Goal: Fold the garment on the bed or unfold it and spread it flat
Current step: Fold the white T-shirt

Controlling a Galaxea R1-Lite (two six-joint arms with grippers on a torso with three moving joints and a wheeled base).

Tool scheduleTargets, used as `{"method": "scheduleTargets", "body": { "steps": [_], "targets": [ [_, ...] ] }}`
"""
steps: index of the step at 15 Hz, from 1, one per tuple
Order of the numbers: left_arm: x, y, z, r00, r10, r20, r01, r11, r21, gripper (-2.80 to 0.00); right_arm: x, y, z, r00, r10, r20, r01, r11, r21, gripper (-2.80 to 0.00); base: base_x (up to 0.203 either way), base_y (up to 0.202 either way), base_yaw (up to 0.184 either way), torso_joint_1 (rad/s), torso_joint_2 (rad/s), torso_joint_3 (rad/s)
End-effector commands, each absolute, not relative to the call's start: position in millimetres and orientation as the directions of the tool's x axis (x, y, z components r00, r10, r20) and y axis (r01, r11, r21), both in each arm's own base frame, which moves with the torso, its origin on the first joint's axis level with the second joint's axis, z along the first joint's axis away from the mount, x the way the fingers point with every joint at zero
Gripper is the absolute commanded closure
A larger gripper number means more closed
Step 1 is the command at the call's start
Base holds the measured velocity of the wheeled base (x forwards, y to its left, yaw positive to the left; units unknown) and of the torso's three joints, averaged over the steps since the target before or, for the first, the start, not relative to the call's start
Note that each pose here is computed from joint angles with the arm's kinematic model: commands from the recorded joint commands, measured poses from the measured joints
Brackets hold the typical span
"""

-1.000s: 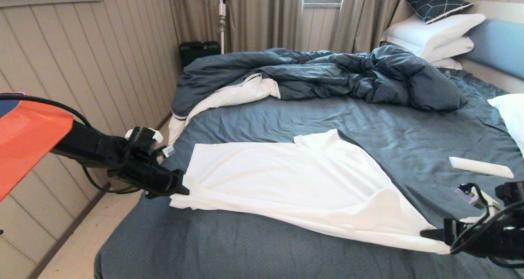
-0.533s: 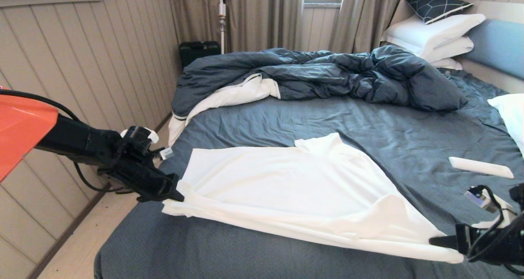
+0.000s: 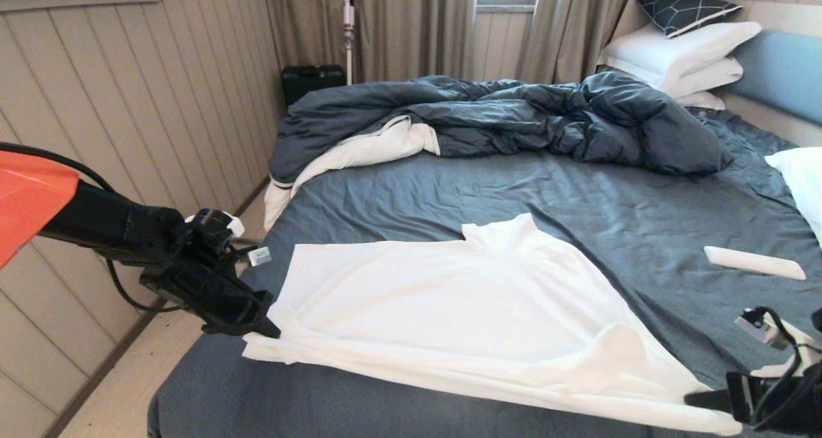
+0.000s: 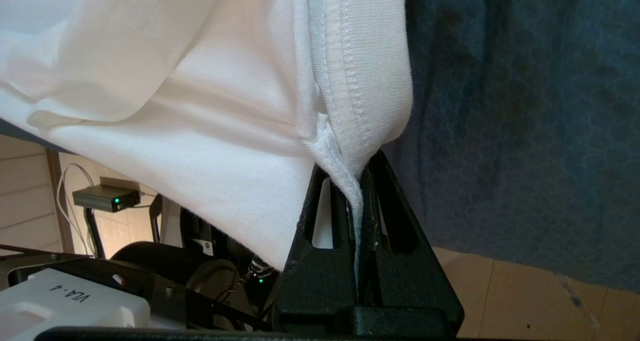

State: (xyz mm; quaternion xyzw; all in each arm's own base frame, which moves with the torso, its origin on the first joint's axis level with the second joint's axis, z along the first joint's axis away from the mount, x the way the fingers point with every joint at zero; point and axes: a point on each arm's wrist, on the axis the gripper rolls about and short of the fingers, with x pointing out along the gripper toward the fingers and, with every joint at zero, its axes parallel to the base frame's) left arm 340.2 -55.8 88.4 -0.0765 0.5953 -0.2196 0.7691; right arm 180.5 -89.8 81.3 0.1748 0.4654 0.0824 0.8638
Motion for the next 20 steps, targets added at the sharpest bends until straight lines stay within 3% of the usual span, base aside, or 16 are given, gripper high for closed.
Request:
{"method": "scheduleTargets", "body": {
  "steps": [1,5,10,11,15,20],
  "targets": [
    [338,-56,83,0.174,-0.430,-0.886,0.239,0.891,-0.385,0.00,180,-90,76,0.538,0.315,-0.782,0.028,0.920,0.390,0.00,0.000,0.000,0.000,0.000,0.00,0.000],
    [335,-55,75,0.145,-0.431,-0.891,0.229,0.890,-0.393,0.00,177,-89,75,0.535,0.314,-0.784,0.010,0.926,0.378,0.00,0.000,0.000,0.000,0.000,0.00,0.000],
    [340,-57,66,0.206,-0.446,-0.871,0.257,0.884,-0.391,0.00,181,-92,73,0.531,0.309,-0.789,0.021,0.926,0.377,0.00,0.000,0.000,0.000,0.000,0.00,0.000],
    [340,-57,64,0.206,-0.445,-0.871,0.260,0.883,-0.390,-2.80,181,-92,73,0.527,0.309,-0.792,0.021,0.927,0.376,-2.80,0.000,0.000,0.000,0.000,0.00,0.000],
    [338,-56,72,0.230,-0.449,-0.863,0.269,0.882,-0.387,-2.80,180,-92,74,0.534,0.303,-0.789,0.016,0.930,0.368,-2.80,0.000,0.000,0.000,0.000,0.00,0.000],
    [333,-40,111,0.352,-0.448,-0.822,0.271,0.889,-0.368,-2.80,178,-94,102,0.628,0.252,-0.737,-0.008,0.948,0.317,-2.80,0.000,0.000,0.000,0.000,0.00,0.000]
  ]
}}
